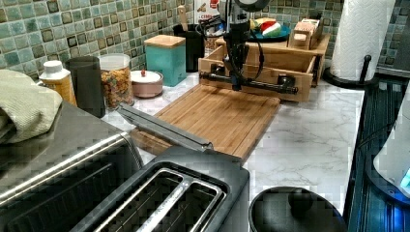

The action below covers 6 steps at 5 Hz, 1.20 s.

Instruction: Close the drawer.

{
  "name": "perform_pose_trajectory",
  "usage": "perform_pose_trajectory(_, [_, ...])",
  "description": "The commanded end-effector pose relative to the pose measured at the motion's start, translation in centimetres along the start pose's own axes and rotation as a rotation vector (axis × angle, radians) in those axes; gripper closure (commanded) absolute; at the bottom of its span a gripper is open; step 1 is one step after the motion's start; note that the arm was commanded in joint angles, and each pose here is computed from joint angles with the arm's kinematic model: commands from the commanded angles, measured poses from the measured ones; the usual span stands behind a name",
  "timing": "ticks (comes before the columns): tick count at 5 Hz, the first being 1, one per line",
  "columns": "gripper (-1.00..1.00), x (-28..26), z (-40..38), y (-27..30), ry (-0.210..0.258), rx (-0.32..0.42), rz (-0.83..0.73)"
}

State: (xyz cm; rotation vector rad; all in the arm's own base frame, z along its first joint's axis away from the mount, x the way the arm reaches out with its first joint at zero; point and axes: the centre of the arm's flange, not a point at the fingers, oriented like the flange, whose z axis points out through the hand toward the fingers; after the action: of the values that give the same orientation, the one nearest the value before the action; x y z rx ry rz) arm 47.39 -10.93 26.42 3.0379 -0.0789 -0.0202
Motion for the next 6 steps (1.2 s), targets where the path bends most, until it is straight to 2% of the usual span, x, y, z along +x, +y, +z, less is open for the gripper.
perform_pose_trajectory(1, [1.0, 2.8, -3.8, 21.0, 0.115, -0.116, 0.187])
perform_pose_trajectory(2, [1.0, 2.0, -3.4, 26.6, 0.135, -0.148, 0.153])
perform_pose_trajectory(3, [1.0, 1.3, -4.2, 30.6, 0.137, -0.214, 0.143])
perform_pose_trajectory(4, [1.0, 1.2, -4.7, 32.7, 0.09, -0.25, 0.158])
perform_pose_trajectory(5, [1.0, -0.1, -5.8, 30.1, 0.098, -0.217, 0.235])
perform_pose_trajectory(6, [1.0, -0.1, -5.8, 30.1, 0.098, -0.217, 0.235])
